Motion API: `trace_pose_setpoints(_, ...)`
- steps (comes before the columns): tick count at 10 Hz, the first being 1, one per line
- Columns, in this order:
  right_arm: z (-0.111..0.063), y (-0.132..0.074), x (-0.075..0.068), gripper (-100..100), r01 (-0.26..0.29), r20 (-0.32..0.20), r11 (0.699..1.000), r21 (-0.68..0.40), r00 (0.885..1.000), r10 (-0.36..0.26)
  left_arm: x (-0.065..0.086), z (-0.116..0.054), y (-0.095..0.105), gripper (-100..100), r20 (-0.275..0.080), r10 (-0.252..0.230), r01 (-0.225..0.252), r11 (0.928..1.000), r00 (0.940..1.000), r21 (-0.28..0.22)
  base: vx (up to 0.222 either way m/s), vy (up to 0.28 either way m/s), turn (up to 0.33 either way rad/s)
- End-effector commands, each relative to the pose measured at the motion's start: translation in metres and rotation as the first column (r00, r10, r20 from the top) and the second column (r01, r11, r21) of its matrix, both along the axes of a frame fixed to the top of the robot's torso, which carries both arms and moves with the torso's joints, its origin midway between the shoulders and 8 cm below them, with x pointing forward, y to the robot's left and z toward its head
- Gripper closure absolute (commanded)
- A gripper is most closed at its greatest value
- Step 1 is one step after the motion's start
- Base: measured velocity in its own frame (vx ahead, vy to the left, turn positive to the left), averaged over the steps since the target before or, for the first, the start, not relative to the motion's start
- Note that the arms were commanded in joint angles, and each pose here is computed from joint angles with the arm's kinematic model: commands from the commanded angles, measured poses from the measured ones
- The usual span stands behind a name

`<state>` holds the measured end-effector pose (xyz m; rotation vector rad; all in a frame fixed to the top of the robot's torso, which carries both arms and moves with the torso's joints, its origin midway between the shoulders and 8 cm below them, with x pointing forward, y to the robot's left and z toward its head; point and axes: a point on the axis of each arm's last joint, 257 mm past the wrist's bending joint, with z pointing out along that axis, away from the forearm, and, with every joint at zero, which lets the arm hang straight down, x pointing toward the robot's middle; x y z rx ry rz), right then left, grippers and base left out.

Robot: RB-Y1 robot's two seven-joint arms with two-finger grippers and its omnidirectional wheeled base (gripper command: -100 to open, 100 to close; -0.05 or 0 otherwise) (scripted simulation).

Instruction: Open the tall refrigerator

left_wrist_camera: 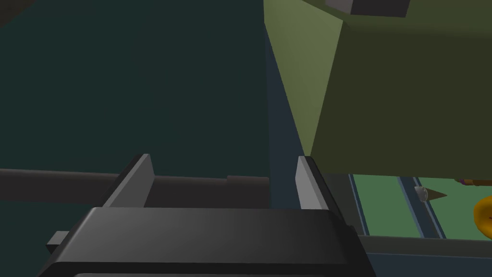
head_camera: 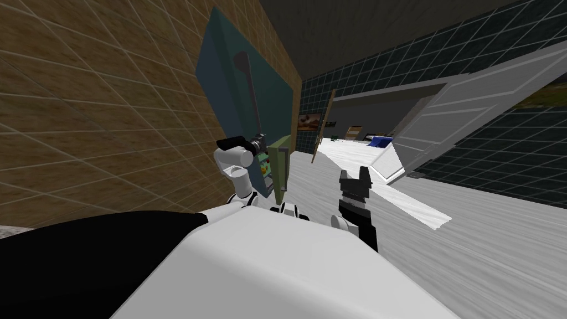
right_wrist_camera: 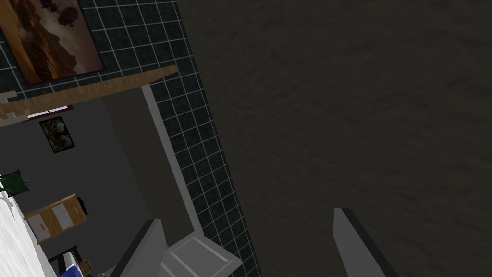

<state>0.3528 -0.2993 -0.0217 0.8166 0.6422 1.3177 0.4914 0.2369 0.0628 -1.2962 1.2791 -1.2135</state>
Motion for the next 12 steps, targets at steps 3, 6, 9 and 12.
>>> trace_pose_setpoints(3, 0.000, 0.000, 0.000, 0, 0.000, 0.000, 1.000, 0.000, 1.000, 0.000, 0.001, -0.010, -0.011, -100, -0.074, -0.033, 0.032, 0.9994, 0.9967, -0.013, 0.011, 0.094, -0.035)
trace_pose_setpoints(6, 0.000, 0.000, 0.000, 0, 0.000, 0.000, 1.000, 0.000, 1.000, 0.000, -0.001, -0.007, -0.018, -100, -0.093, -0.053, 0.052, 0.9985, 0.9942, -0.015, -0.003, 0.093, -0.035)
trace_pose_setpoints(9, 0.000, 0.000, 0.000, 0, 0.000, 0.000, 1.000, 0.000, 1.000, 0.000, -0.007, 0.001, -0.027, -100, -0.112, -0.079, 0.078, 0.9969, 0.9906, -0.009, 0.007, 0.121, -0.053)
trace_pose_setpoints(12, 0.000, 0.000, 0.000, 0, 0.000, 0.000, 1.000, 0.000, 1.000, 0.000, -0.015, 0.012, -0.033, -100, -0.114, -0.095, 0.097, 0.9953, 0.9889, 0.005, 0.007, 0.117, -0.047)
